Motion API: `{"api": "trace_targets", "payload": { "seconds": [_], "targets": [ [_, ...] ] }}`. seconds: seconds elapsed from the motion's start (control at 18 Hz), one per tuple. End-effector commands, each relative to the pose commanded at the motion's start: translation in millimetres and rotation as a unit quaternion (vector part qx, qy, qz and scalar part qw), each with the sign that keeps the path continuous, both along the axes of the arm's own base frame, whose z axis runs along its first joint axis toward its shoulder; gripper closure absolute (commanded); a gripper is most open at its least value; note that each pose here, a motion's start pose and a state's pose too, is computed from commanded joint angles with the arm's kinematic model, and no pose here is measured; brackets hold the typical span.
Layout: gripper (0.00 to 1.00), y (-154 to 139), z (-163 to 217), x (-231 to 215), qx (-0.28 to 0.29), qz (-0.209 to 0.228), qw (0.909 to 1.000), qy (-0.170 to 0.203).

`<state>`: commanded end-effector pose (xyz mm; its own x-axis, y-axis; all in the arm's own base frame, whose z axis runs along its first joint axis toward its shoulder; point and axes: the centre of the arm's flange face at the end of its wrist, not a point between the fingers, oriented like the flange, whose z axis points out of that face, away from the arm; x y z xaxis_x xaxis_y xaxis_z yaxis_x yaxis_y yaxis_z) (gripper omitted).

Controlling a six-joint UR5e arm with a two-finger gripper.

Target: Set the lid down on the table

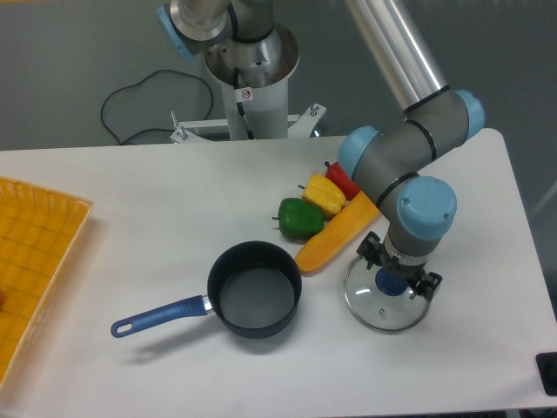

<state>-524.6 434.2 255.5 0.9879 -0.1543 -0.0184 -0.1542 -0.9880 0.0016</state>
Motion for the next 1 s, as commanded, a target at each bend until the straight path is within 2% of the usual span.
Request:
{"api": "trace_targets", "payload": {
  "seconds": [0.17, 0.44, 0.5, 0.67, 0.72, 1.0],
  "targets": [
    [0.00, -12, 5, 8, -0.004, 0.003, 1.0000, 0.003],
    [0.00, -39, 43, 0, 0.002, 0.022, 0.9996, 0.017],
    [0.00, -47, 49, -3, 0.002, 0.017, 0.9997, 0.016],
    [0.00, -56, 61, -7, -0.002, -0.059, 0.9982, 0.009],
    [0.00, -61, 65, -9, -0.002, -0.069, 0.9976, 0.010],
    [0.00, -73, 77, -11, -0.004, -0.066, 0.9978, 0.010]
  ]
}}
